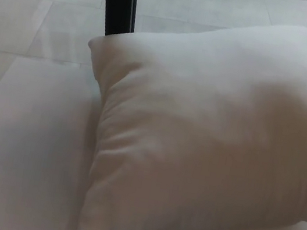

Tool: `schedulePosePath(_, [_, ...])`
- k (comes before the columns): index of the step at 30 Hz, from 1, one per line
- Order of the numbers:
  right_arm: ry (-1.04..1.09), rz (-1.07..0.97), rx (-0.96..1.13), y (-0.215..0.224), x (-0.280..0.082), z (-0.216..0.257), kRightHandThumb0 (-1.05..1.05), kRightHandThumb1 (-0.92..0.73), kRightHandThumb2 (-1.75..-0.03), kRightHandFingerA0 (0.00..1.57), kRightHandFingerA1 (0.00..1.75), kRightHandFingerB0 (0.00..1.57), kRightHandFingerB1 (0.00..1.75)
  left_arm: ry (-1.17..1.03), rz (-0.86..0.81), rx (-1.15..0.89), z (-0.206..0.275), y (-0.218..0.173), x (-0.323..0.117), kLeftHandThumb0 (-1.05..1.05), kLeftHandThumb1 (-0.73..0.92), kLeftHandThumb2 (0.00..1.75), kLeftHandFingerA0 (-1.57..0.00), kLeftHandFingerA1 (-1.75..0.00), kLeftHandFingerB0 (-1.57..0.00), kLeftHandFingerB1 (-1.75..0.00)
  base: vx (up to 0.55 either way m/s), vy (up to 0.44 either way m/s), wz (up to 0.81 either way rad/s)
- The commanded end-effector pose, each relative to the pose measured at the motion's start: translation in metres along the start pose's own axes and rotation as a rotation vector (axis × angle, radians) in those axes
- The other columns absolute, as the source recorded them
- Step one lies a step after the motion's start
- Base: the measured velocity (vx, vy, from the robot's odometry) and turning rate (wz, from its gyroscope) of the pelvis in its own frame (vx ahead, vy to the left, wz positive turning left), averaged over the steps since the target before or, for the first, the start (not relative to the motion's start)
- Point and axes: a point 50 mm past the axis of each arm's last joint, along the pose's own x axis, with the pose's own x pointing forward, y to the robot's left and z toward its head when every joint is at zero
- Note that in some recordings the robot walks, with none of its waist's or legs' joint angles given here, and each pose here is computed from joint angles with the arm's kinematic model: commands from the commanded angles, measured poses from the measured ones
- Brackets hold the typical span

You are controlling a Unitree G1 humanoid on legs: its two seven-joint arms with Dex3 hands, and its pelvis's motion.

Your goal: The robot uses its left hand to press on the left side of the pillow kept in the middle of the desk and uses its right hand to lift up and the right side of the pillow and turn it over

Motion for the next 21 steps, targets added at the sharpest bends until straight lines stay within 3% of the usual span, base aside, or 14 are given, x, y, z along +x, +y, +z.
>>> schedulePosePath(1, [-0.027,0.375,-0.090,0.091,0.010,0.049,-1.05,-0.92,-0.77,0.36,0.45,0.07,0.24,0.132,-0.219,-0.078,0.010,-0.095,0.017,-0.91,0.90,0.83,-0.06,-0.42,-0.02,-0.21,0.00,0.000,0.00])
schedulePosePath(2, [-0.001,0.408,-0.113,0.097,0.009,0.047,-1.00,-0.73,-1.21,0.29,0.52,0.11,0.15,0.145,-0.231,-0.074,0.005,-0.101,0.018,-0.92,0.92,0.88,-0.10,-0.48,-0.02,-0.19,0.00,0.000,0.00])
schedulePosePath(3, [0.036,0.458,-0.140,0.111,0.008,0.046,-1.05,-0.92,-0.78,0.36,0.42,0.07,0.26,0.182,-0.254,-0.092,-0.007,-0.113,0.019,-0.92,0.82,1.21,-0.13,-0.54,-0.03,-0.21,0.00,0.000,0.00])
schedulePosePath(4, [0.048,0.486,-0.148,0.119,0.007,0.043,-1.05,-0.92,-0.79,0.34,0.42,0.10,0.25,0.202,-0.275,-0.094,-0.013,-0.120,0.018,-0.88,0.80,1.20,-0.11,-0.54,-0.06,-0.22,0.00,0.000,0.00])
schedulePosePath(5, [0.049,0.496,-0.155,0.124,0.006,0.041,-1.02,-0.73,-1.21,0.29,0.51,0.13,0.30,0.218,-0.281,-0.087,-0.018,-0.124,0.017,-0.86,0.80,1.19,-0.14,-0.54,-0.05,-0.24,0.00,0.000,0.00])
schedulePosePath(8, [0.079,0.540,-0.181,0.138,0.005,0.031,-1.05,-0.92,-0.79,0.36,0.41,0.12,0.26,0.257,-0.318,-0.080,-0.031,-0.139,0.014,-0.89,0.82,1.21,-0.16,-0.56,-0.06,-0.21,0.00,0.000,0.00])
schedulePosePath(9, [0.091,0.547,-0.191,0.142,0.005,0.026,-1.05,-0.76,-1.24,0.32,0.51,0.07,0.27,0.265,-0.332,-0.068,-0.035,-0.144,0.013,-0.89,0.81,1.21,-0.09,-0.54,-0.10,-0.21,0.00,0.000,0.00])
schedulePosePath(11, [0.118,0.581,-0.239,0.151,0.004,0.019,-1.05,-0.80,-1.24,0.30,0.50,0.09,0.29,0.292,-0.342,-0.063,-0.047,-0.155,0.010,-0.87,0.77,1.19,-0.17,-0.57,-0.06,-0.30,0.00,0.000,0.00])
schedulePosePath(12, [0.137,0.590,-0.250,0.155,0.003,0.014,-1.05,-0.92,-0.81,0.34,0.44,0.12,0.26,0.320,-0.337,-0.051,-0.053,-0.161,0.008,-0.37,0.44,1.09,-0.07,-0.53,0.00,-0.49,0.00,0.000,0.00])
schedulePosePath(13, [0.160,0.591,-0.256,0.159,0.002,0.010,-1.04,-0.80,-1.25,0.31,0.53,0.07,0.29,0.348,-0.337,-0.040,-0.057,-0.168,0.006,-0.37,0.44,1.09,-0.06,-0.52,0.00,-0.49,0.00,0.000,0.00])
schedulePosePath(14, [0.174,0.587,-0.246,0.161,0.002,0.008,-1.05,-0.92,-0.79,0.35,0.43,0.15,0.26,0.359,-0.346,-0.032,-0.059,-0.171,0.005,-0.89,0.76,1.10,-0.15,-0.53,-0.06,-0.37,0.00,0.000,0.00])
schedulePosePath(15, [0.187,0.583,-0.229,0.164,0.001,0.005,-1.05,-0.92,-0.80,0.34,0.44,0.15,0.26,0.368,-0.365,-0.018,-0.062,-0.174,0.004,-0.88,0.78,1.11,-0.14,-0.53,-0.05,-0.35,0.00,0.000,0.00])
schedulePosePath(16, [0.194,0.580,-0.221,0.166,0.000,0.003,-1.00,-0.75,-1.22,0.30,0.53,0.12,0.35,0.379,-0.376,-0.010,-0.066,-0.179,0.003,-0.87,0.79,1.12,-0.17,-0.54,-0.06,-0.36,0.00,0.000,0.00])
schedulePosePath(21, [0.232,0.591,-0.179,0.186,-0.009,-0.010,-1.05,-0.81,-1.22,0.38,0.57,0.17,0.42,0.488,-0.411,0.022,-0.096,-0.199,-0.010,-0.87,0.76,1.15,-0.16,-0.56,-0.05,-0.34,0.00,0.000,0.00])
